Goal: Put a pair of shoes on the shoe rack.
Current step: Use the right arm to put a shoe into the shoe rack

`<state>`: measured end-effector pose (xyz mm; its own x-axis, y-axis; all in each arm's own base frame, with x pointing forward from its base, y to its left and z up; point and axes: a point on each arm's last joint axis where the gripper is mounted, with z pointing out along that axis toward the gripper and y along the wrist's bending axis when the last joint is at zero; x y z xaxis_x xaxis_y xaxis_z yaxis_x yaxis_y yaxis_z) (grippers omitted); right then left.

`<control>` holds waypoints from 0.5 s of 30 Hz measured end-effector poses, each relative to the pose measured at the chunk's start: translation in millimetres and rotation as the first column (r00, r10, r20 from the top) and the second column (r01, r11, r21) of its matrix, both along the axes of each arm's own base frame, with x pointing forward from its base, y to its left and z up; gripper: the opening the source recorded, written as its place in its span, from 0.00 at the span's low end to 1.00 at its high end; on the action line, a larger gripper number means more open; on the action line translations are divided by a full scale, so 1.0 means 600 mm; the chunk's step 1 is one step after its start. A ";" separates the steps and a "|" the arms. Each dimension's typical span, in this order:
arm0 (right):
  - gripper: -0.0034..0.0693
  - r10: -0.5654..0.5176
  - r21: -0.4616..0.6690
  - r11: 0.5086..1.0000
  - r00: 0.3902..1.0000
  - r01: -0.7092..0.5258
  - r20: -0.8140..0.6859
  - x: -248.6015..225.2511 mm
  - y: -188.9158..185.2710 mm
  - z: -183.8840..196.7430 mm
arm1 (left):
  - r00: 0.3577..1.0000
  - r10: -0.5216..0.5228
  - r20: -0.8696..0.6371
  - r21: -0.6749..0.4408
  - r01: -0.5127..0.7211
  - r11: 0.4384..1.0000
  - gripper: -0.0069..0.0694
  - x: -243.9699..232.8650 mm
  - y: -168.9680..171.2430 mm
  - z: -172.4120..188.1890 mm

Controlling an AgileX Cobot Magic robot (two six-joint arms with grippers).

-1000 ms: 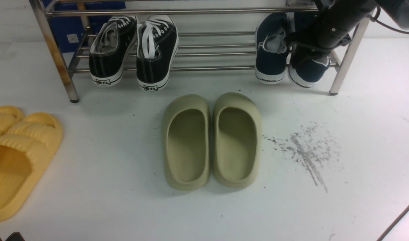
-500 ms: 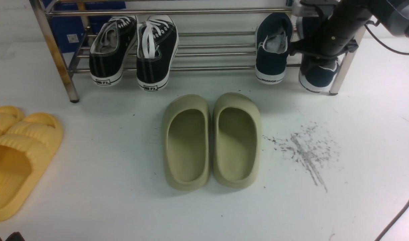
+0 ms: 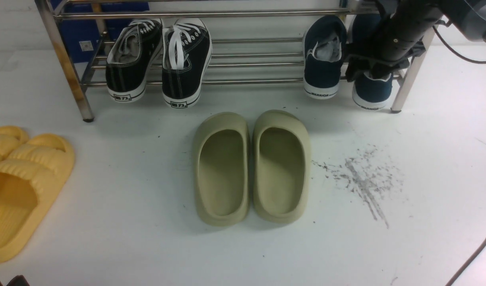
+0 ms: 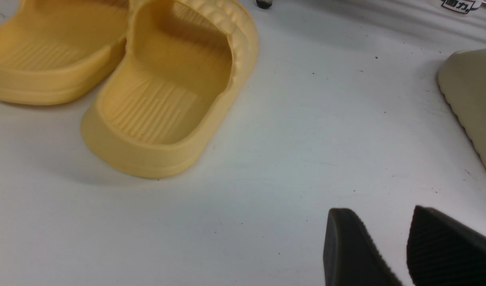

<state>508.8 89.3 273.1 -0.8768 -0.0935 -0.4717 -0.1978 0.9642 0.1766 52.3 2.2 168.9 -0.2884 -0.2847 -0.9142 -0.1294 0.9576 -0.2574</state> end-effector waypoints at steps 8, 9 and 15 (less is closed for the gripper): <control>0.65 0.059 -0.027 0.998 0.995 -0.057 0.080 -0.028 -0.004 0.072 | 1.000 0.000 0.000 0.000 0.000 1.000 0.40 0.000 0.000 0.000; 0.64 0.059 -0.027 0.998 0.995 -0.057 0.082 -0.028 -0.004 0.073 | 1.000 0.000 0.000 0.000 0.000 1.000 0.40 0.000 0.000 0.000; 0.36 0.082 -0.032 0.996 0.995 -0.081 0.056 -0.066 -0.008 0.097 | 1.000 0.000 0.000 0.000 0.000 1.000 0.40 0.000 0.000 0.000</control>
<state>469.2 84.4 331.2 -0.8372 -0.1780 -0.5171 -0.2849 0.9490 0.1346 52.3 2.2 168.9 -0.2884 -0.2847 -0.9142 -0.1294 0.9576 -0.2574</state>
